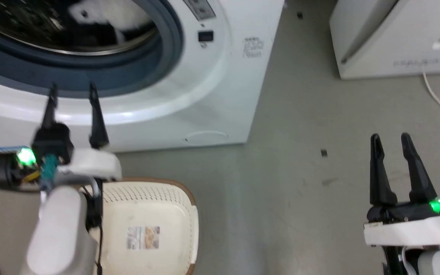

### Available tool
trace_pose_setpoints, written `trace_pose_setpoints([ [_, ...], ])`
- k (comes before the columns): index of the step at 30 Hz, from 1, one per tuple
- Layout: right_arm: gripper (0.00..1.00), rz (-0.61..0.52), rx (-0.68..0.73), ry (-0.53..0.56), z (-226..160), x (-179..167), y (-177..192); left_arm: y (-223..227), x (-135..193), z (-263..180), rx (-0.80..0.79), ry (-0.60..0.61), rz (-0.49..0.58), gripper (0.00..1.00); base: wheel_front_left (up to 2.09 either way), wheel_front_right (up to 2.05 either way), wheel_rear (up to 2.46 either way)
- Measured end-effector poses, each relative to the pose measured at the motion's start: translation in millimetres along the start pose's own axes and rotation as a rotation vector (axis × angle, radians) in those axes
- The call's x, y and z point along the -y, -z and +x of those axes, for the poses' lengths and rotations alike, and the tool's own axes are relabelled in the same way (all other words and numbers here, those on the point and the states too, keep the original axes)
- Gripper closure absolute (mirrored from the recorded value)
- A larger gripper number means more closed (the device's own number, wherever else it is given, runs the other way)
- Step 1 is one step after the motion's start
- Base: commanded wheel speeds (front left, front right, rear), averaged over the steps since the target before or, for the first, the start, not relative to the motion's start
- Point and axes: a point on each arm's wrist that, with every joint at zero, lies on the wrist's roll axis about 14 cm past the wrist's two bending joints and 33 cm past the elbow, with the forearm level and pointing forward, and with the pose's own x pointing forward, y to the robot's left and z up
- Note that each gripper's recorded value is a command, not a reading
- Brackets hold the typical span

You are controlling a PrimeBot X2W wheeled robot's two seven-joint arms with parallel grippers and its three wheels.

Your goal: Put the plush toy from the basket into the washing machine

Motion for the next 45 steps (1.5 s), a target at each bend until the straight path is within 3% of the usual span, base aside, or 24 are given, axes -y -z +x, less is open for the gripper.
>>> trace_pose_setpoints([
  [14,0.00,-0.029,0.062,-0.075,-52,-28,-35,-30,-15,-121,0.010,-0.031,0.018,0.00,0.00,0.00,0.00],
  [27,0.00,-0.037,0.052,-0.095,-71,-33,-34,-20,-14,-172,-0.037,-0.037,-0.010,0.00,0.00,0.00,0.00],
  [28,1.00,-0.037,0.050,-0.094,-71,-33,-34,-19,-14,-173,-0.039,-0.038,-0.012,1.00,0.00,0.00,0.00],
  [45,1.00,-0.053,0.026,-0.097,-71,-33,-30,-18,-12,-171,-0.057,-0.029,-0.023,1.00,0.00,0.00,0.00],
])
